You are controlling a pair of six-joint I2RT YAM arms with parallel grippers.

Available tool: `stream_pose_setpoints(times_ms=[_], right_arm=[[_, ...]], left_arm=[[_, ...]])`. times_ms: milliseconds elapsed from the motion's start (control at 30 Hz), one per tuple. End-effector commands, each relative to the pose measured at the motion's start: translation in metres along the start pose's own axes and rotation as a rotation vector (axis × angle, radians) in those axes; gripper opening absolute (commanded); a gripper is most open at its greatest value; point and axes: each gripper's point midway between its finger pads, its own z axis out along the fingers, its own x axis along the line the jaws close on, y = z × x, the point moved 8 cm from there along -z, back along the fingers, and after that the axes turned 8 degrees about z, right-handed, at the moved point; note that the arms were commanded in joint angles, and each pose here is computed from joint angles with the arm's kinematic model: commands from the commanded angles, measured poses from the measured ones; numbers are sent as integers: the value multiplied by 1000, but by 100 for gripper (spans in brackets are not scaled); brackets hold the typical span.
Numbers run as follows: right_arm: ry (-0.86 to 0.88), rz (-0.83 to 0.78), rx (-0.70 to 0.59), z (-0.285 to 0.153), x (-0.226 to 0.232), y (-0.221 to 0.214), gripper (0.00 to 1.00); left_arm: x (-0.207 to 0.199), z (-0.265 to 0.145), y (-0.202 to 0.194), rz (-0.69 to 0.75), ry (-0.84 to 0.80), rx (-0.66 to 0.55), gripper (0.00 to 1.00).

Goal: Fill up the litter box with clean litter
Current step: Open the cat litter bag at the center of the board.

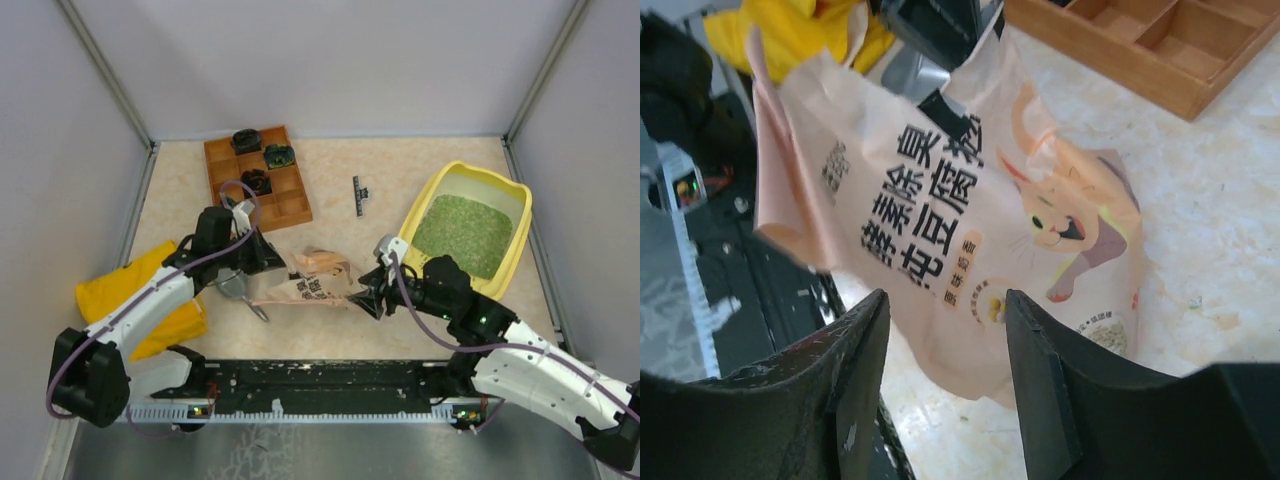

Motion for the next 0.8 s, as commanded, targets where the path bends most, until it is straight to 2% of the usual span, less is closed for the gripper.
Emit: stream_pose_setpoints(times_ms=[0, 133, 333, 567, 633, 767], right_arm=[[-60, 147, -197, -12, 11, 54, 50], [-144, 213, -164, -9, 5, 56, 50], [-338, 277, -37, 4, -12, 49, 50], [-369, 337, -24, 21, -17, 46, 43], [-377, 354, -26, 25, -18, 46, 42], [-367, 381, -3, 32, -17, 42, 42]], left_arm=[[-15, 8, 33, 120, -68, -100, 0], [-16, 22, 46, 143, -82, -96, 0], [-13, 43, 54, 147, -107, -55, 0], [-11, 66, 62, 156, -147, -4, 0], [-10, 66, 67, 178, -116, 8, 8], [-13, 54, 69, 244, -85, 25, 31]])
